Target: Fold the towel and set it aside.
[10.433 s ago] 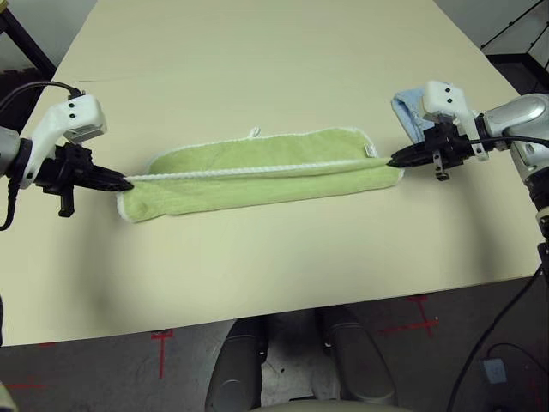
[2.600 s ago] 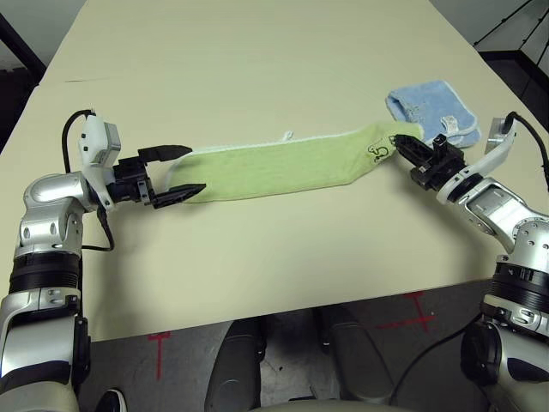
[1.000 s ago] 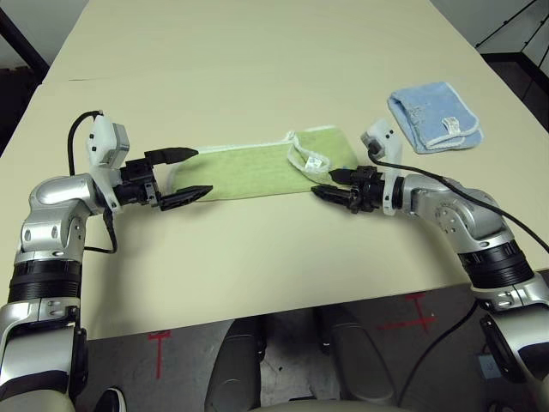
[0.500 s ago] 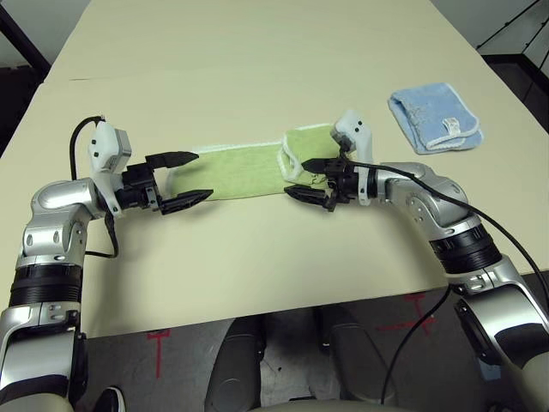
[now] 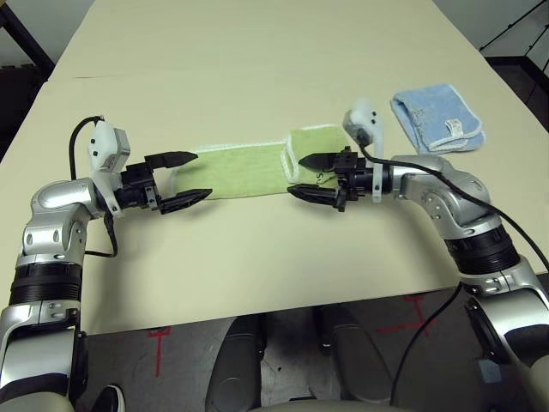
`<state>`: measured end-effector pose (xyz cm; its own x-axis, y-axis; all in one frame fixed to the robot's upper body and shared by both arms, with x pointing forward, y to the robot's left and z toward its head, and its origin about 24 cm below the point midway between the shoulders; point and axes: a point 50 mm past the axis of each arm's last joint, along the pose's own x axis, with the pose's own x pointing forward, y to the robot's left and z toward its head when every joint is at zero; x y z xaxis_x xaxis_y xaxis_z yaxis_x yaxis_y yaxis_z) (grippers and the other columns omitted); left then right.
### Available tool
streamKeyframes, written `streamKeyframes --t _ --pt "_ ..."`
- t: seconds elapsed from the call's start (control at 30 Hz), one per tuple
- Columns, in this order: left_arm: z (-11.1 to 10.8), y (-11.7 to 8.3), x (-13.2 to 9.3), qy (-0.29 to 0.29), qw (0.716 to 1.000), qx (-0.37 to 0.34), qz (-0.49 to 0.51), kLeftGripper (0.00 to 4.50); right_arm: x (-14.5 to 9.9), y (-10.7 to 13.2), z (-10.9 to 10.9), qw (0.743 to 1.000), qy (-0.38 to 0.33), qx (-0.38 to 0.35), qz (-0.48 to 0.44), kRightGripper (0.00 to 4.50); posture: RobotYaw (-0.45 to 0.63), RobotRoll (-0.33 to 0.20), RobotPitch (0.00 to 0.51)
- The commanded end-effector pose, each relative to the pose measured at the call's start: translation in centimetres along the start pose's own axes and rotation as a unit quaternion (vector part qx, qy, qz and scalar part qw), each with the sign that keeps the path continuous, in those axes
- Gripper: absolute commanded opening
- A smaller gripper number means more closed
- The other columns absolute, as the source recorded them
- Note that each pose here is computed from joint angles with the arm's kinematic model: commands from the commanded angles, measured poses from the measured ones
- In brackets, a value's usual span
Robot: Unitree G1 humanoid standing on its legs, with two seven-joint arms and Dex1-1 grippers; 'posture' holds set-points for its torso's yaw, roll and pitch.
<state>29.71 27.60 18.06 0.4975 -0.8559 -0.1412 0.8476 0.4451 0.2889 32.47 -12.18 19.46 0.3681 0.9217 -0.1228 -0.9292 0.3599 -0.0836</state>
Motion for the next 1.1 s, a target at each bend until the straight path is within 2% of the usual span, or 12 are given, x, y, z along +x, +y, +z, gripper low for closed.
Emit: streamKeyframes --t 0.03,0.17,0.33,0.37,0.43,0.53,0.57,0.67,0.7,0.77,1.1 --pt "-0.4 -0.1 0.0 0.008 1.0 -0.005 -0.01 4.5 -1.7 -1.4 0.8 0.998 -0.056 -0.024 -0.013 4.48 -0.07 0.0 0.216" --pt "-0.4 0.1 0.1 0.01 1.0 -0.005 -0.012 4.5 -2.6 -2.3 0.9 0.995 -0.079 -0.067 0.003 4.48 -0.07 0.0 0.216" --pt "-0.4 0.1 0.2 0.009 1.0 -0.003 -0.015 4.5 -4.1 -4.7 -0.2 0.99 -0.064 -0.125 -0.027 4.48 -0.05 0.0 0.217" --pt "-0.4 0.1 0.2 0.009 1.0 -0.003 -0.015 4.5 -4.5 -5.0 -0.5 0.988 -0.054 -0.141 -0.026 4.32 -0.05 0.0 0.217" --pt "-0.4 0.1 0.1 0.009 1.0 -0.003 -0.014 4.5 -5.3 -5.6 -1.0 0.989 -0.044 -0.14 -0.025 3.83 -0.05 0.0 0.218" --pt "-0.5 -0.1 -0.1 0.011 1.0 -0.005 -0.013 4.5 -6.0 -6.2 -1.5 0.988 -0.025 -0.153 -0.016 2.8 -0.04 0.0 0.217" --pt "-0.5 -0.1 -0.1 0.011 1.0 -0.005 -0.013 4.5 -5.9 -6.3 -1.5 0.988 -0.025 -0.153 -0.014 2.3 -0.04 0.0 0.217" --pt "-0.6 0.0 -0.2 0.012 1.0 -0.005 -0.012 4.5 -5.3 -6.5 -1.4 0.987 -0.027 -0.156 -0.002 1.26 -0.04 0.0 0.216" --pt "-0.5 0.0 -0.2 0.012 1.0 -0.005 -0.012 4.5 -4.9 -6.5 -1.4 0.987 -0.027 -0.157 0.001 0.72 -0.04 0.0 0.215" --pt "-0.5 0.0 -0.1 0.012 1.0 -0.004 -0.012 4.5 -4.1 -6.5 -1.3 0.987 -0.028 -0.156 0.007 0.01 -0.04 0.0 0.215" --pt "-0.5 0.1 0.2 0.011 1.0 -0.003 -0.015 4.5 1.1 -5.5 -1.5 0.988 -0.029 -0.142 0.052 0.01 -0.02 0.0 0.212"
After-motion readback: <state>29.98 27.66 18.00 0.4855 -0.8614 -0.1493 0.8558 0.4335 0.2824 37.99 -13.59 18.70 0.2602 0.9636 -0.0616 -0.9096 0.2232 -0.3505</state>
